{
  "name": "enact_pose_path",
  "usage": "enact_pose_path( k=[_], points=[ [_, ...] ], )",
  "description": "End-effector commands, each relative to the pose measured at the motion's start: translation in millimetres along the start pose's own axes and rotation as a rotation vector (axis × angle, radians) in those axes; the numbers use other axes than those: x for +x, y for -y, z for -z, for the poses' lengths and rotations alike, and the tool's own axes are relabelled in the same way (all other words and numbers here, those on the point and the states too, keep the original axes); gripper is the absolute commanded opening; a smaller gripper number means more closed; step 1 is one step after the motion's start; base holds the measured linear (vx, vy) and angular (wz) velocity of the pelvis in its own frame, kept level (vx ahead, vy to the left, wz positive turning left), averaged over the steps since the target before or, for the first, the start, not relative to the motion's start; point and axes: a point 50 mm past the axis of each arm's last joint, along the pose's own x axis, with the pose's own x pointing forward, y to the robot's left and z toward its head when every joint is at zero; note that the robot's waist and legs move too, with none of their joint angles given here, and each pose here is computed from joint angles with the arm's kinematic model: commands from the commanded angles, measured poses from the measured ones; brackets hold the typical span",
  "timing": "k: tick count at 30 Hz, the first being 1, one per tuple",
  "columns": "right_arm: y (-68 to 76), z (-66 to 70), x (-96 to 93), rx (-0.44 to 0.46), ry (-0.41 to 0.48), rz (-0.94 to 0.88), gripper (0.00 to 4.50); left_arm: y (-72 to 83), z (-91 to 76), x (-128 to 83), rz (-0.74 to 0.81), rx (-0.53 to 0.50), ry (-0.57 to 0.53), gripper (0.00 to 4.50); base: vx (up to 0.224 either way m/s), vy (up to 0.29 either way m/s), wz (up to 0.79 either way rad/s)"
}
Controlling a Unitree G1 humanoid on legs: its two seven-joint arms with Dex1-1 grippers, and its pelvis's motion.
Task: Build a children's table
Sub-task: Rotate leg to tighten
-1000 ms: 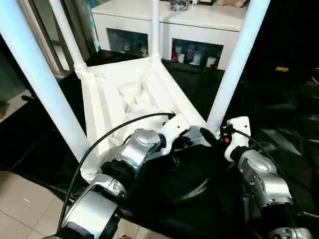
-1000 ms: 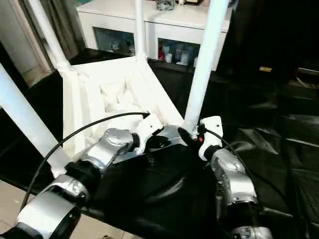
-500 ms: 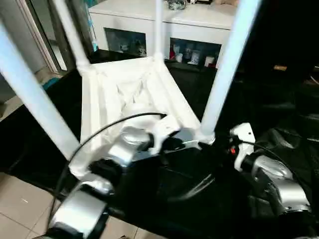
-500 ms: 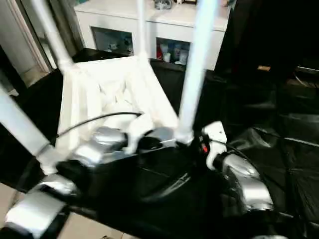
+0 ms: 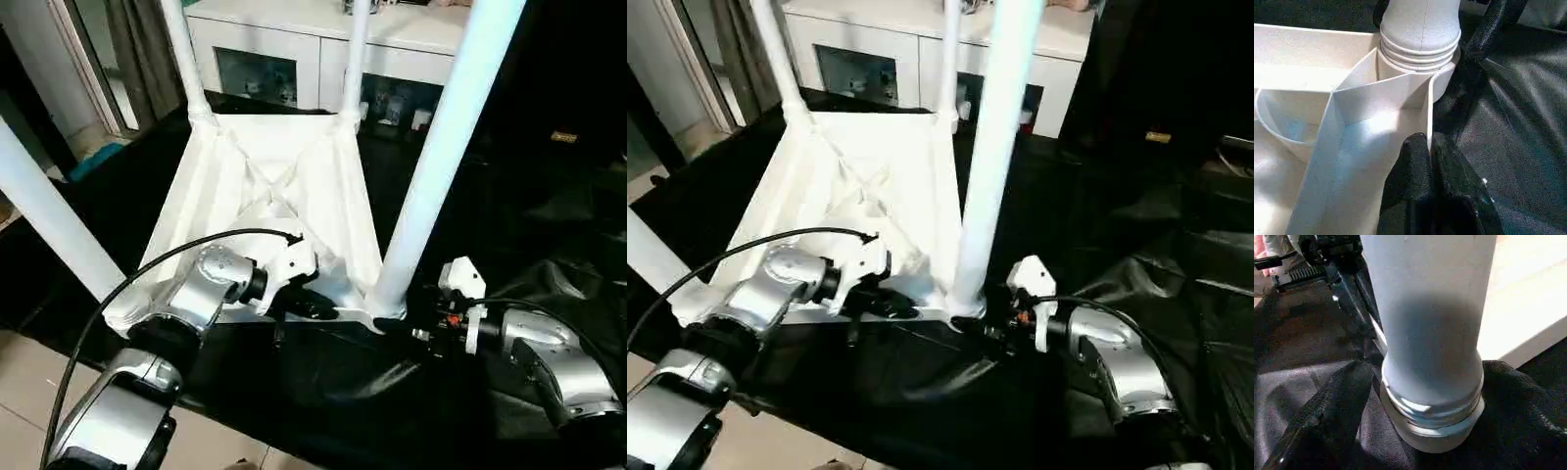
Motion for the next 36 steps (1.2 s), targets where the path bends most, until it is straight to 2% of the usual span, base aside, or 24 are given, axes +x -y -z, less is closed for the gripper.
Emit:
enact_pose_path(
  k=[1,6,11,14,16,17,20,23,25,28,30,32,34,36],
  points=[
    [-5.5,-3.5,9.1,-0.004,0.014,-0.069,3.42,10.2,7.6,12,0.073,-0.029,-0.020,0.00,0.000,0.000,0.00],
    [-7.6,-2.8,10.8,0.006,0.025,-0.078,3.00,10.4,6.2,12,0.075,-0.027,-0.018,0.00,0.000,0.000,0.00],
    [-7.9,-0.9,14.3,0.024,0.042,-0.047,2.77,10.5,6.2,13,0.070,-0.029,-0.020,0.00,0.000,0.000,0.00],
    [-0.1,2.6,19.6,0.059,0.063,0.098,2.74,6.3,7.0,17,-0.001,-0.046,-0.040,0.00,0.000,0.000,0.00],
    [4.8,8.9,25.2,0.118,0.070,0.240,2.73,-1.8,4.6,25,-0.124,-0.079,-0.036,0.00,0.000,0.000,0.00],
    [4.9,9.1,25.5,0.121,0.072,0.244,2.72,-2.1,4.4,25,-0.128,-0.080,-0.036,0.00,0.000,0.000,0.00],
    [10.0,14.3,35.2,0.223,0.107,0.462,2.72,-12.8,-3.6,42,-0.314,-0.137,-0.038,0.00,0.000,0.000,0.00],
    [15.6,18.3,40.8,0.243,0.081,0.652,2.72,-17.1,-13.3,57,-0.436,-0.196,-0.013,0.00,0.000,0.000,0.00],
    [10.2,13.2,50.8,0.228,0.094,0.646,2.72,-13.5,-19.3,69,-0.430,-0.186,-0.015,0.00,0.000,0.000,0.00],
    [5.9,8.0,55.4,0.215,0.130,0.613,2.72,-11.3,-21.6,73,-0.413,-0.171,-0.012,0.00,0.000,0.000,0.00],
    [3.8,5.1,56.2,0.204,0.154,0.589,3.42,-10.3,-21.8,74,-0.398,-0.163,-0.011,0.00,0.000,0.000,0.00],
    [2.3,0.7,53.1,0.176,0.188,0.552,3.44,-9.7,-20.5,72,-0.373,-0.141,-0.008,0.00,0.000,0.000,0.00],
    [2.7,-1.0,49.1,0.153,0.190,0.519,3.64,-8.4,-19.3,70,-0.341,-0.131,-0.003,0.00,0.000,0.000,0.00],
    [3.0,-2.6,39.0,0.092,0.167,0.421,3.76,-5.9,-15.3,64,-0.279,-0.113,-0.006,0.00,0.000,0.000,0.00]
  ],
)
